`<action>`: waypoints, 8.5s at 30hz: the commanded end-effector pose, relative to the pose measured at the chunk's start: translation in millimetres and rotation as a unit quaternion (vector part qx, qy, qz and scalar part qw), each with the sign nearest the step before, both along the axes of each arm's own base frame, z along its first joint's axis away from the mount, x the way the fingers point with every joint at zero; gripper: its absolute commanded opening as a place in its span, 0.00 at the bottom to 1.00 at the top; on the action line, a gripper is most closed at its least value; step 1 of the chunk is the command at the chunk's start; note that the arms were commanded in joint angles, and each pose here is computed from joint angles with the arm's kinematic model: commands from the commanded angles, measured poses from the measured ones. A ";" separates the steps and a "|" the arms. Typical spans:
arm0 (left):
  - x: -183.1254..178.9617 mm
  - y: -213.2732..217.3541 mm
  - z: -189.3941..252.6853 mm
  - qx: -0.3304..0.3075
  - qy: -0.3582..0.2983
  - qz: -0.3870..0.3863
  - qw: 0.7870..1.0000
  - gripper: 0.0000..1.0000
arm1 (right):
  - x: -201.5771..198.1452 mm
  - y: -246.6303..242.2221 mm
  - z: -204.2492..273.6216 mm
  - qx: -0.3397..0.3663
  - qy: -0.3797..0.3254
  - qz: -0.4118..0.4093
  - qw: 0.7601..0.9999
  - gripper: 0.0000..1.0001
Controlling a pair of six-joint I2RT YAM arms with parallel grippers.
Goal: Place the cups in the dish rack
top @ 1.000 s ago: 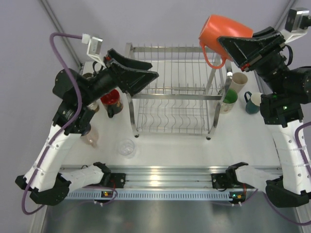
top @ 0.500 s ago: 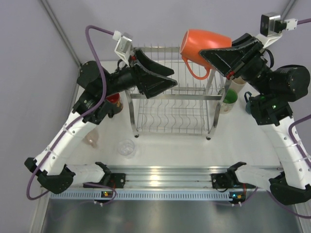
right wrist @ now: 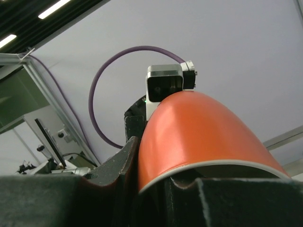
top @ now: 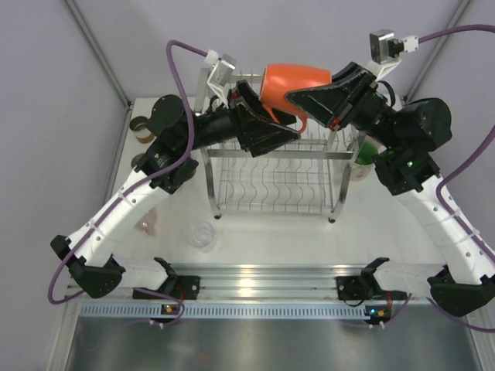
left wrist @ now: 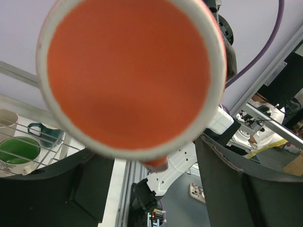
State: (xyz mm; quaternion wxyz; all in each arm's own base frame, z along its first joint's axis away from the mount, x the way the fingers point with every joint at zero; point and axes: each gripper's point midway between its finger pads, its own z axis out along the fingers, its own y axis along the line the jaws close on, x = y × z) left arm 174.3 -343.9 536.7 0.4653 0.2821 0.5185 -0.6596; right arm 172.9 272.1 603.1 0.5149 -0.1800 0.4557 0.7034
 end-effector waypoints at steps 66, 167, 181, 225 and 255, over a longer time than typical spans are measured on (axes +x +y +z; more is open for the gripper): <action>102.6 72.1 25.5 0.068 0.010 0.378 0.923 0.00 | 14.0 -63.9 -91.2 -0.123 0.023 -0.237 0.963 0.58; 150.6 133.8 -47.5 0.253 0.039 0.546 0.798 0.68 | 213.8 59.9 -162.7 -0.243 0.095 -0.259 0.930 0.35; 125.6 166.0 -27.2 0.229 0.026 0.564 0.793 0.86 | 215.6 74.3 -164.0 -0.239 0.094 -0.234 0.938 0.36; 137.6 178.2 -68.1 0.270 0.049 0.592 0.758 0.86 | 224.0 78.4 -211.9 -0.295 0.139 -0.234 0.916 0.31; 147.5 316.8 -119.2 0.306 0.166 0.700 0.624 0.83 | 162.8 -57.4 -109.3 -0.249 0.057 -0.369 0.894 0.36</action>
